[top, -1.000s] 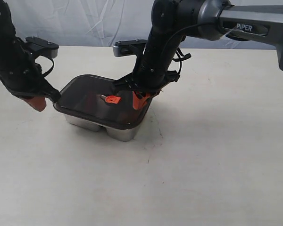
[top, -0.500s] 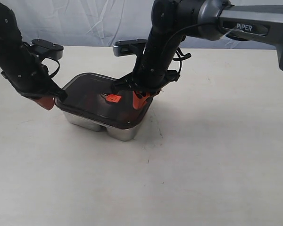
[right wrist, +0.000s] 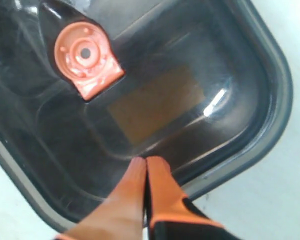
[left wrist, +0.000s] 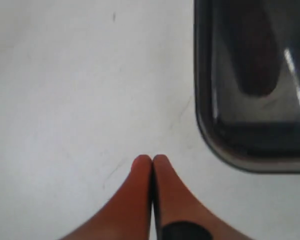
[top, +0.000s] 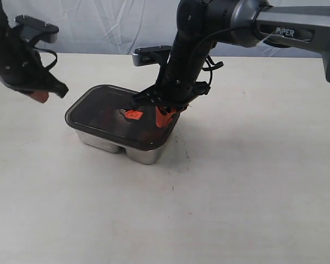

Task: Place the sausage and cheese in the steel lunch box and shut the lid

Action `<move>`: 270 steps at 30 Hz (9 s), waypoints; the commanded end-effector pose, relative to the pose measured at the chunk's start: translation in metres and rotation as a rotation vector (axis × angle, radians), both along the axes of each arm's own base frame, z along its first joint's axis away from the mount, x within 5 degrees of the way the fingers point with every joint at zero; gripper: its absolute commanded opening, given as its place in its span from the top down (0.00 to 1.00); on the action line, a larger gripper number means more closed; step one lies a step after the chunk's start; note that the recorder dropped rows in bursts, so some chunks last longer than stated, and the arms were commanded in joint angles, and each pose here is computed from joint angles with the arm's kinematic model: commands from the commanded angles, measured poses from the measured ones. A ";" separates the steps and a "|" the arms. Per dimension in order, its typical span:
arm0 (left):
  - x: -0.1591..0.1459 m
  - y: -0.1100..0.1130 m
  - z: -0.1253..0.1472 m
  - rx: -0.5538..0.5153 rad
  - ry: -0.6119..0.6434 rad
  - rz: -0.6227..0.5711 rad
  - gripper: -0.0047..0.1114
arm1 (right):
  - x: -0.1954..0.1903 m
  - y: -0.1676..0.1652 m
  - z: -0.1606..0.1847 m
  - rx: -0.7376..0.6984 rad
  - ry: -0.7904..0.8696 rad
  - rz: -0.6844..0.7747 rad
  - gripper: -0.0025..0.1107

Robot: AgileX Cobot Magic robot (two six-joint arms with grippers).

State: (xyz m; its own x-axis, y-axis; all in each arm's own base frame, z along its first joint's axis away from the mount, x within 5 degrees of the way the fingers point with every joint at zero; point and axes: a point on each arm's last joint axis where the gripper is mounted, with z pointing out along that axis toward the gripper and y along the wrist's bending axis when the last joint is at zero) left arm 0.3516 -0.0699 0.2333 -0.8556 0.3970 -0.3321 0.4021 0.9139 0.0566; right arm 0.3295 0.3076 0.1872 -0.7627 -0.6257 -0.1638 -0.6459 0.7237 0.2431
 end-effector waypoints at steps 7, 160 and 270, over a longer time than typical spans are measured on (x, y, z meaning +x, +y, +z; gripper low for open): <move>0.016 -0.017 -0.021 -0.141 0.005 -0.065 0.96 | 0.001 -0.003 0.004 -0.007 -0.022 0.007 0.99; -0.232 0.050 0.134 -0.241 -0.704 0.089 0.96 | -0.253 -0.312 0.052 0.275 -1.132 -0.956 0.99; -0.296 0.072 -0.041 -0.427 -1.051 0.552 0.96 | -0.275 -0.310 -0.002 0.255 -1.191 -0.914 0.99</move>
